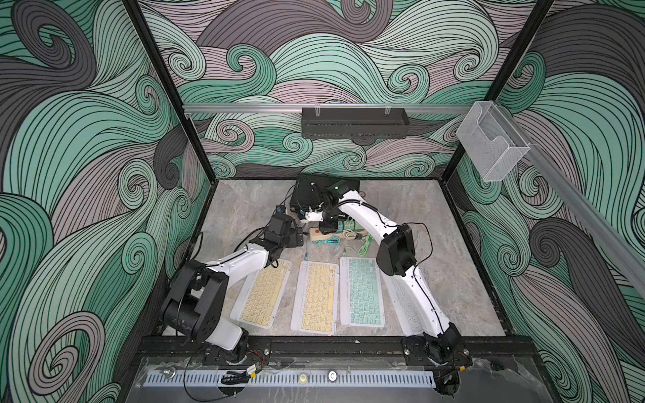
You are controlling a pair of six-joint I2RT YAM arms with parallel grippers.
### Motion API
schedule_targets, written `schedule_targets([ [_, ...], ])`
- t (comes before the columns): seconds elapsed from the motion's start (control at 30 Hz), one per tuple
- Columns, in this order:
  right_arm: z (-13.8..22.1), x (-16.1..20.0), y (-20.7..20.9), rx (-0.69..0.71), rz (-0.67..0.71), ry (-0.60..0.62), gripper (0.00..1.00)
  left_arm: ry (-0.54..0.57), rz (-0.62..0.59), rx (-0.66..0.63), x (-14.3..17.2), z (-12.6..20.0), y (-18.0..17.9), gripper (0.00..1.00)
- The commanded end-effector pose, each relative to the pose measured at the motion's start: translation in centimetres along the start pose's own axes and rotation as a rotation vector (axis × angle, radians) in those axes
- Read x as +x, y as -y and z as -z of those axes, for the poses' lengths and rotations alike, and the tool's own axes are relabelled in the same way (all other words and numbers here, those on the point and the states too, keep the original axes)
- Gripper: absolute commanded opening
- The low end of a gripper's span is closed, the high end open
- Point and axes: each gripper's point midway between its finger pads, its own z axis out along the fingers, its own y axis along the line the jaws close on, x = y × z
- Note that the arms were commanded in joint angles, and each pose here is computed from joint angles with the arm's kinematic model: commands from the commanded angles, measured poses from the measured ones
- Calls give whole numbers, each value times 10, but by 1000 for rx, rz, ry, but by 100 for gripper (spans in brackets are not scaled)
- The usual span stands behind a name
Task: Unplug the wireless keyboard
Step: Remove the plug from the socket.
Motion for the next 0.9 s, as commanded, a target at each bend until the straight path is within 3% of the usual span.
schedule_targets([
  [0.0, -8, -3, -13, -50, 24, 0, 51, 33, 12, 27, -17, 2, 8, 98],
  [0.33, -10, 0, -16, -46, 35, -26, 34, 34, 11, 29, -17, 2, 8, 98],
  [0.6, 10, -12, 2, 29, -19, 19, 13, 26, 8, 59, -16, 2, 14, 95],
  [0.87, 28, -19, 22, 92, -113, 90, 6, -2, -2, 116, -14, -3, 26, 90],
])
